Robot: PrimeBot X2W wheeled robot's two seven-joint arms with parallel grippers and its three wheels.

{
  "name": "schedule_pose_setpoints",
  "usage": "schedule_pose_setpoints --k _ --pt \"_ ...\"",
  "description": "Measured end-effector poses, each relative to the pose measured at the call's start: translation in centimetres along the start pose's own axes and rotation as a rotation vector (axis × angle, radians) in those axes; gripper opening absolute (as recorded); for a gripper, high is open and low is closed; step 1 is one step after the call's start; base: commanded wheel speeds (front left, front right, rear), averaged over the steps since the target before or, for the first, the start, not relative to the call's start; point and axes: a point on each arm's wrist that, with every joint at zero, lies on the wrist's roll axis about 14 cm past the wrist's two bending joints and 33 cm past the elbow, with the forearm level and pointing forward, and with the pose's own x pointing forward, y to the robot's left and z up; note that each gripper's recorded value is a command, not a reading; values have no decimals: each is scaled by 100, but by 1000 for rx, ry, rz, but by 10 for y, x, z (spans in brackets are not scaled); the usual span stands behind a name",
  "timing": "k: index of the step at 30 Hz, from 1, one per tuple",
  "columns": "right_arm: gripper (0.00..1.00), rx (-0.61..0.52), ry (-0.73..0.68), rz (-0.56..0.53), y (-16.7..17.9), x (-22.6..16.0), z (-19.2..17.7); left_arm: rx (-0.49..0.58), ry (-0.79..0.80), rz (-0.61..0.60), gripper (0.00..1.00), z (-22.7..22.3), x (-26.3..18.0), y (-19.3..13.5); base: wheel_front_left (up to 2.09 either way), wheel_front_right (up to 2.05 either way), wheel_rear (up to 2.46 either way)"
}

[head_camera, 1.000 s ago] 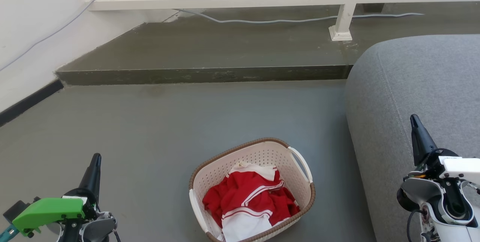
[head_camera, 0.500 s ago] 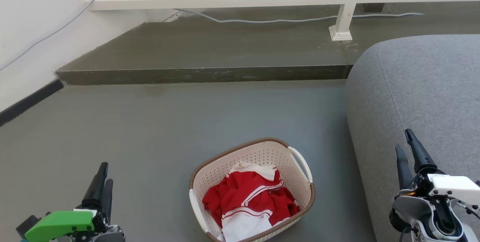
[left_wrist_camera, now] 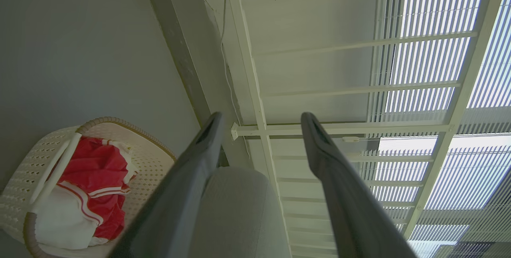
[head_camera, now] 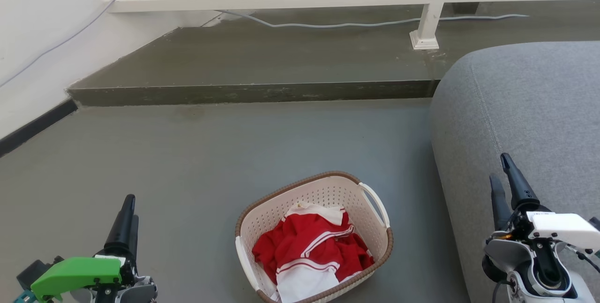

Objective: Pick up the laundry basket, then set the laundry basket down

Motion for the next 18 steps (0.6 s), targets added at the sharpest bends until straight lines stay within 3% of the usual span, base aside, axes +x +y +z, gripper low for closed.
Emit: schedule_pose_setpoints --k 11,18 --pt "100 -185 41 31 11 4 -9 130 7 -24 100 -3 3 -8 0 0 0" --pt "100 -334 68 46 14 6 -16 266 22 -32 100 -6 4 -10 0 0 0"
